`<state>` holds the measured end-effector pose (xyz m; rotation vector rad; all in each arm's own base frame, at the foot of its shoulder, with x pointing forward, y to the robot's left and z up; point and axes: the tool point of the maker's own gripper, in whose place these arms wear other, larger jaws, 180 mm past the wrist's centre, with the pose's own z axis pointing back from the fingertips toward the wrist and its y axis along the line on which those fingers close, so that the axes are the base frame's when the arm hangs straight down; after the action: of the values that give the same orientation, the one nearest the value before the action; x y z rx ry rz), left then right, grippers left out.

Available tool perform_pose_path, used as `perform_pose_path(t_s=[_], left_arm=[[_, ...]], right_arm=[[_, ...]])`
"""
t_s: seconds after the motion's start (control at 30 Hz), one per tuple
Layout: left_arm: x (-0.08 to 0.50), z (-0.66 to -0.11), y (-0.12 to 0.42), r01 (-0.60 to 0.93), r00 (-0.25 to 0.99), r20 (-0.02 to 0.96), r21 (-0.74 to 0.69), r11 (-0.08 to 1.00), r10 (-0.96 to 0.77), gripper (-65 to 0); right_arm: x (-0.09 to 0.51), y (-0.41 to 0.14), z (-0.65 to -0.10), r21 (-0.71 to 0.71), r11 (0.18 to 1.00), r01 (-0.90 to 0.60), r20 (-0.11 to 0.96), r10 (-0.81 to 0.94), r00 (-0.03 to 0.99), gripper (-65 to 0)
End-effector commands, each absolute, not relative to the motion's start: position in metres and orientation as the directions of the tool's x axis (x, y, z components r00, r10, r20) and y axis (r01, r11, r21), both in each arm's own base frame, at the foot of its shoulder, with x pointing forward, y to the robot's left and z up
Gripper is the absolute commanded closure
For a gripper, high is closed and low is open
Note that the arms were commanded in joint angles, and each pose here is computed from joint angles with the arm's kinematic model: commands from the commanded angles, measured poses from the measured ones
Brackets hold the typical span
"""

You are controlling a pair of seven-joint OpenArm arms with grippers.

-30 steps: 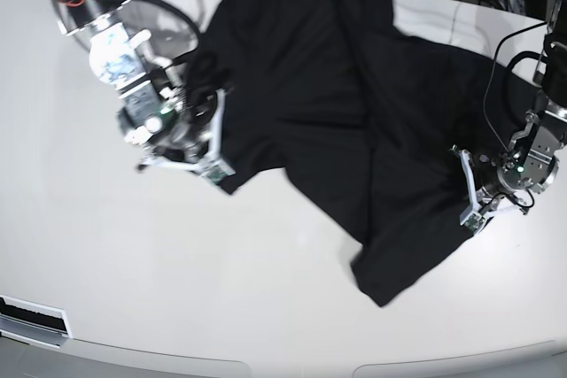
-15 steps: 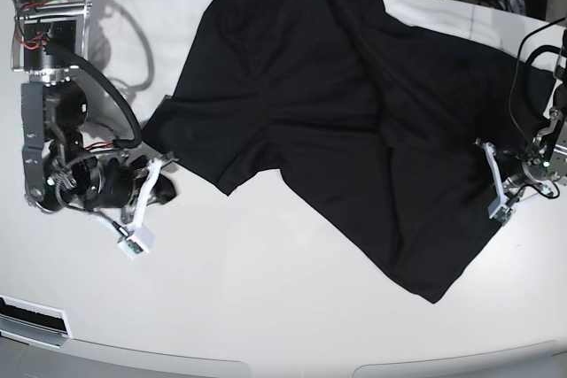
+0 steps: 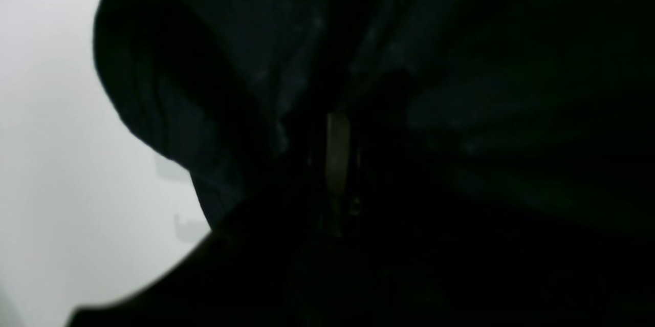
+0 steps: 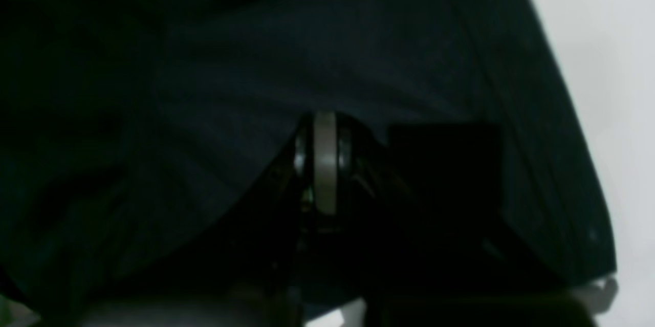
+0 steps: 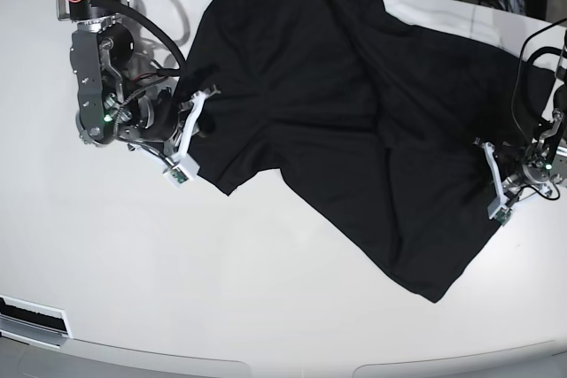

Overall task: Layout the t-shirt on the table in an organized manner, then fold the t-shirt properly
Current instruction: 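Pull the shirt edges apart with both grippers to smooth it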

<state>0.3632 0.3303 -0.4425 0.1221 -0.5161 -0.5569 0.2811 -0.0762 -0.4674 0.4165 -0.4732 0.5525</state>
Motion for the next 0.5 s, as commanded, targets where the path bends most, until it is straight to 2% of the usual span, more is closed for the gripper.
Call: perform_pose_path(t_s=[0.0,0.2,0.33,0.47], left_arm=[[0.375,-0.425,0.339,0.458,0.714,0.452,0.275,0.845,-0.534,0.0],[0.371,-0.417,0.337,0.469,0.739,0.404,0.265,0.842,-0.539,0.0],[0.369,-0.405,0.336,0.485,0.736,0.404,0.243,0.840,-0.543,0.0],[0.370,-0.391,0.346,0.476,0.732,0.420,0.248,0.844,-0.536,0.0]], right_arm=[[0.291,-0.082,-0.467,0.215,0.782,-0.585,0.524,0.413,0.745,0.0],[0.309,-0.130,-0.491,0.073,0.883,-0.464,0.412,0.397,0.820,0.0],[0.332,-0.170,-0.483,-0.075,0.943,-0.324,0.399,0.326,0.857,0.0],[0.355,-0.211,-0.465,-0.215,0.960,-0.179,0.422,0.256,0.869,0.0]])
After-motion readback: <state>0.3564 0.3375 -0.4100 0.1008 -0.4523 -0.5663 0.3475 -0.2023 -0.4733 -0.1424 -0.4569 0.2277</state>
